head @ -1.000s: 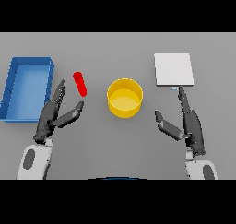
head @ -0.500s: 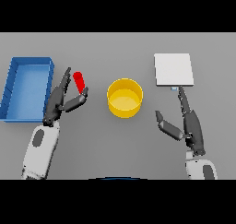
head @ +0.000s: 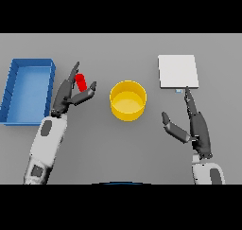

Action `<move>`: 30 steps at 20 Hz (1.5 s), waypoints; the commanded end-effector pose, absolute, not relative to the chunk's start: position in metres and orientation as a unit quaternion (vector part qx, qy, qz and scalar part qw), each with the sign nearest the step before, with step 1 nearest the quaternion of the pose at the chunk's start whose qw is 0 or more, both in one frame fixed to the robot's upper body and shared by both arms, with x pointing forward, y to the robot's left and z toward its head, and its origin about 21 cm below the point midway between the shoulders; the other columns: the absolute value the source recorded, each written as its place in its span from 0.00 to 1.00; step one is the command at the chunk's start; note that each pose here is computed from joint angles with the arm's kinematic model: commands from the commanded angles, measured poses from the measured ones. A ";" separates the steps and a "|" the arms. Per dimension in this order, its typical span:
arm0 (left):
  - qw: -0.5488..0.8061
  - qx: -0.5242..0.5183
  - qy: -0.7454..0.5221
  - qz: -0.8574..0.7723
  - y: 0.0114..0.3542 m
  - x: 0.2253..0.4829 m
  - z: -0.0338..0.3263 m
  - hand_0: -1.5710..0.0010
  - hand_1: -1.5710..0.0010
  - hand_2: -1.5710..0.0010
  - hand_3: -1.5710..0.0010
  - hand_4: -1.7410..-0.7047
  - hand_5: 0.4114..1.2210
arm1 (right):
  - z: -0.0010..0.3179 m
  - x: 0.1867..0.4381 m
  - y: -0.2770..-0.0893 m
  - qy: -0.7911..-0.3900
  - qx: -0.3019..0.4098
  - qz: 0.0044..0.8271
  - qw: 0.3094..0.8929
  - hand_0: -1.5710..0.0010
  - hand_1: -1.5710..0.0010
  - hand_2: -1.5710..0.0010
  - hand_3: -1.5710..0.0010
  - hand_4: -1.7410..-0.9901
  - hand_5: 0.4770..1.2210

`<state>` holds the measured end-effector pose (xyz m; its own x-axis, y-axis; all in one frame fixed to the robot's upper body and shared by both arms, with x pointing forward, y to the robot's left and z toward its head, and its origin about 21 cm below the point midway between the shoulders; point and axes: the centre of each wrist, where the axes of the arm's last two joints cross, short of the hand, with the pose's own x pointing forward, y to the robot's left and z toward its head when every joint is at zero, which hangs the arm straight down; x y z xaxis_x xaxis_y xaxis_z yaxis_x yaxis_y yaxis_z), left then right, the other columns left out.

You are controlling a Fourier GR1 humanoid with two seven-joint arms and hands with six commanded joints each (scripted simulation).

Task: Pick up the red beaker and tilt it to pour out 1 green nut into yellow bowl. Pick up the yellow bowl and place it on the metallic measuring scale.

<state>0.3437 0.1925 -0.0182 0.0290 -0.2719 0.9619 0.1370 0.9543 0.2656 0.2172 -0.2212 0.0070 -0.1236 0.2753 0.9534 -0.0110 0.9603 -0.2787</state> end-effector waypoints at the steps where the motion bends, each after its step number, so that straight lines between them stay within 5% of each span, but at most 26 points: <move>1: 0.716 0.052 -0.682 -0.143 0.192 0.347 -0.018 1.00 1.00 1.00 1.00 0.44 0.34 | 0.009 0.218 -0.222 -0.744 -0.091 0.108 0.653 1.00 1.00 1.00 1.00 0.63 0.22; 9: 0.708 0.026 -0.696 -0.116 0.182 0.360 -0.025 1.00 0.98 0.96 0.98 0.35 0.39 | 0.007 0.212 -0.220 -0.745 -0.094 0.111 0.651 1.00 1.00 1.00 1.00 0.64 0.22; 11: 0.715 0.023 -0.692 -0.095 0.178 0.365 -0.024 0.82 0.79 0.77 0.81 0.28 0.46 | 0.011 0.215 -0.221 -0.742 -0.100 0.108 0.654 1.00 1.00 1.00 1.00 0.64 0.22; 13: 0.722 0.038 -0.685 -0.092 0.179 0.366 -0.027 0.58 0.55 0.53 0.54 0.23 0.65 | 0.008 0.212 -0.224 -0.742 -0.102 0.109 0.653 1.00 1.00 1.00 1.00 0.65 0.23; 16: 0.712 0.043 -0.691 -0.118 0.174 0.369 -0.026 0.30 0.28 0.27 0.38 0.13 0.82 | 0.005 0.211 -0.221 -0.741 -0.098 0.105 0.656 1.00 1.00 1.00 1.00 0.65 0.22; 18: 0.712 0.041 -0.689 -0.128 0.172 0.367 -0.025 0.19 0.18 0.17 0.24 0.19 0.89 | 0.006 0.210 -0.223 -0.743 -0.100 0.105 0.654 1.00 1.00 1.00 1.00 0.65 0.22; 20: 0.714 0.040 -0.688 -0.125 0.169 0.367 -0.026 0.12 0.12 0.11 0.16 0.23 0.93 | 0.006 0.209 -0.222 -0.742 -0.098 0.104 0.655 1.00 1.00 1.00 1.00 0.64 0.23; 23: 0.709 0.037 -0.697 -0.102 0.169 0.367 -0.023 0.06 0.06 0.06 0.08 0.12 0.90 | 0.007 0.212 -0.223 -0.740 -0.095 0.098 0.659 1.00 1.00 1.00 1.00 0.64 0.22; 30: 0.657 0.048 -0.745 -0.104 0.164 0.373 0.015 0.01 0.01 0.01 0.02 0.02 0.87 | 0.008 0.213 -0.221 -0.745 -0.101 0.111 0.650 1.00 1.00 1.00 1.00 0.64 0.24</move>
